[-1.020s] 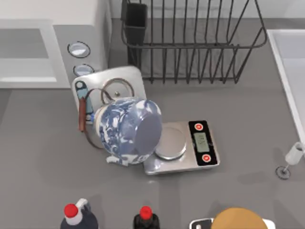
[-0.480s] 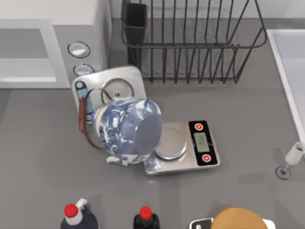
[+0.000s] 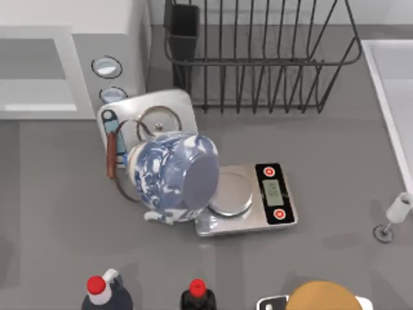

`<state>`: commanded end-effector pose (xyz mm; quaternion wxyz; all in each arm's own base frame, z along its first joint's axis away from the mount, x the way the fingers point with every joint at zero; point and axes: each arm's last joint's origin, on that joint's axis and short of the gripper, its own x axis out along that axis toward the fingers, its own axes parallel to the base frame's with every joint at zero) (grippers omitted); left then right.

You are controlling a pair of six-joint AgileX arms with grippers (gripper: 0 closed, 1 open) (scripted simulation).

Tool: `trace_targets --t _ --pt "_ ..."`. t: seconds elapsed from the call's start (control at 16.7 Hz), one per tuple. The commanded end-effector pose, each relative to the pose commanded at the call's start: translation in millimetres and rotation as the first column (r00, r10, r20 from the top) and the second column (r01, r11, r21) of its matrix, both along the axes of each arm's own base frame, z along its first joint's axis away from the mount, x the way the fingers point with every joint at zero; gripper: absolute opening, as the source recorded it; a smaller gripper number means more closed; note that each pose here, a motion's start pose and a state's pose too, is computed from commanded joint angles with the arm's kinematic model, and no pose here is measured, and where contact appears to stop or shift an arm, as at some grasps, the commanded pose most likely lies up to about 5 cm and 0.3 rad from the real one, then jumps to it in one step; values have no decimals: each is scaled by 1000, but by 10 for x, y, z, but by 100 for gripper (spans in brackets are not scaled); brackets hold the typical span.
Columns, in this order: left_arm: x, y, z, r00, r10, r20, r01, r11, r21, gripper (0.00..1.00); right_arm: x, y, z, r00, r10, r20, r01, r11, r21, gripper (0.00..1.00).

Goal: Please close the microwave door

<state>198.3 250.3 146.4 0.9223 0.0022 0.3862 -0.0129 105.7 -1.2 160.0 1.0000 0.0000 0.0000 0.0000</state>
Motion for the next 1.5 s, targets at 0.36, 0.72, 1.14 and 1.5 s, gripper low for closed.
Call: trace_targets --t 0.36,0.72,1.14,1.5 --pt "-36 -412 -7 1000 1 9 -1 1000 7 0 0 0 0 1000 0 0 0 1000 0 100" --pt "-30 -546 -14 1000 7 0 -7 1000 0 0 0 0 0 1000 0 0 0 1000 0 100" --pt "-64 -1377 -16 1000 4 7 -4 1000 -1 0 0 0 0 1000 0 0 0 1000 0 100" --pt "-62 -1420 -25 1000 7 2 -7 1000 -6 0 0 0 0 1000 0 0 0 1000 0 100"
